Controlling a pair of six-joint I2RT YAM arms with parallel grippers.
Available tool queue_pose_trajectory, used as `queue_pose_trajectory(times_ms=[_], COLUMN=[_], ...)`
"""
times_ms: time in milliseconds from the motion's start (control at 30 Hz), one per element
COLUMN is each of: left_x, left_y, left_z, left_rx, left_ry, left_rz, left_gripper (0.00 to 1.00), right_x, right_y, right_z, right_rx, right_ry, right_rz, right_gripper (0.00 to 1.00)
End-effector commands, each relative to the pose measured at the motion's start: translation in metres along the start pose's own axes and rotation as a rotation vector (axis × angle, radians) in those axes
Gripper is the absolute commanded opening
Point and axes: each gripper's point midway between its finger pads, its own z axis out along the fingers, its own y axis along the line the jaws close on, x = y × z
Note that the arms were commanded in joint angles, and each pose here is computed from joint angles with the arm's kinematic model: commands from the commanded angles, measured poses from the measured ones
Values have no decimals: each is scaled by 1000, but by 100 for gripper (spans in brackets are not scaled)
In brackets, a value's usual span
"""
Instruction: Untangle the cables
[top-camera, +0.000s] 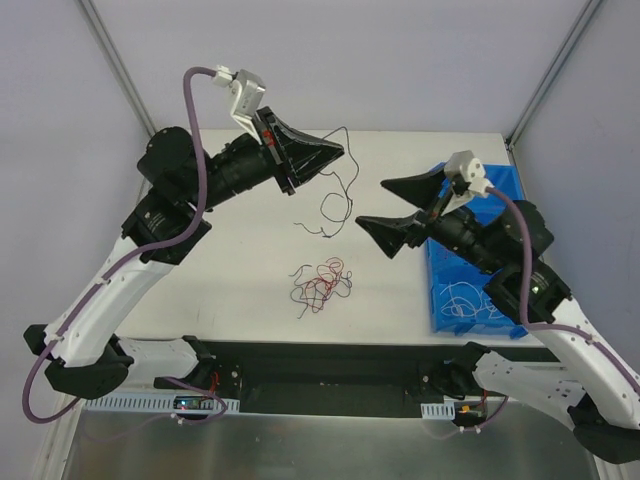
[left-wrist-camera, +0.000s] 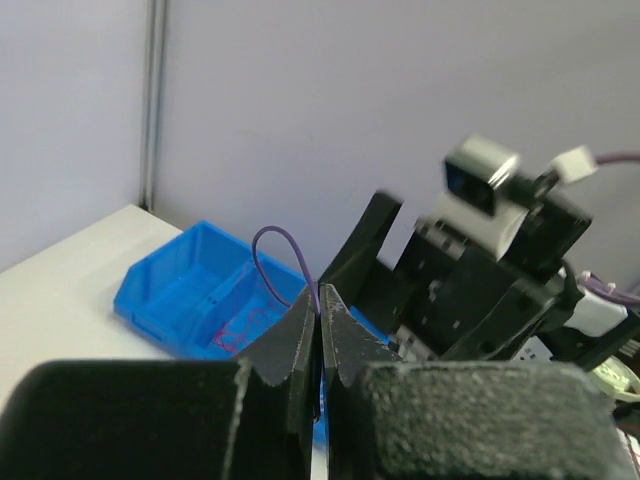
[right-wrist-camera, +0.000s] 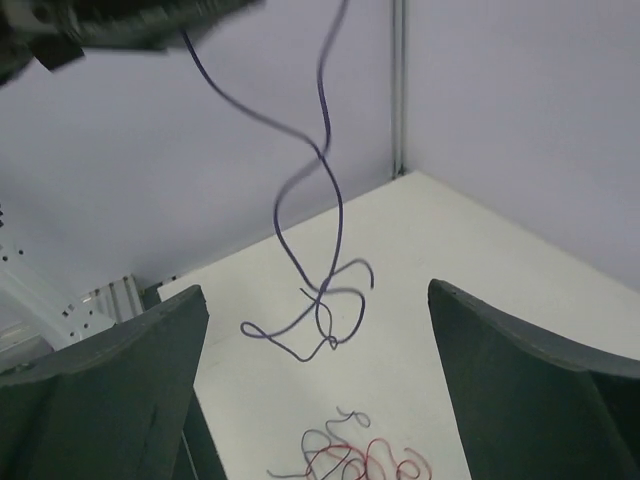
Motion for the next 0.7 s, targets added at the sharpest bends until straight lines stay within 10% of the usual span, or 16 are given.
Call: queue_pose_trajectory(times_ms=[0, 433, 667], left_x=[12, 18, 18], left_y=[-17, -22, -22], left_z=[13, 27, 29], left_rx=[115, 169, 175], left_ry=[45, 71, 65], left_rz=[-93, -176, -169], left_gripper=[0, 0, 0], right_x=[-22, -19, -15], right_y=[5, -25, -33], right_z=[0, 30, 32], right_rx=[-53, 73, 111], right_ry=[6, -117, -136], right_rz=[-101, -31, 9], right_gripper=[94, 86, 54])
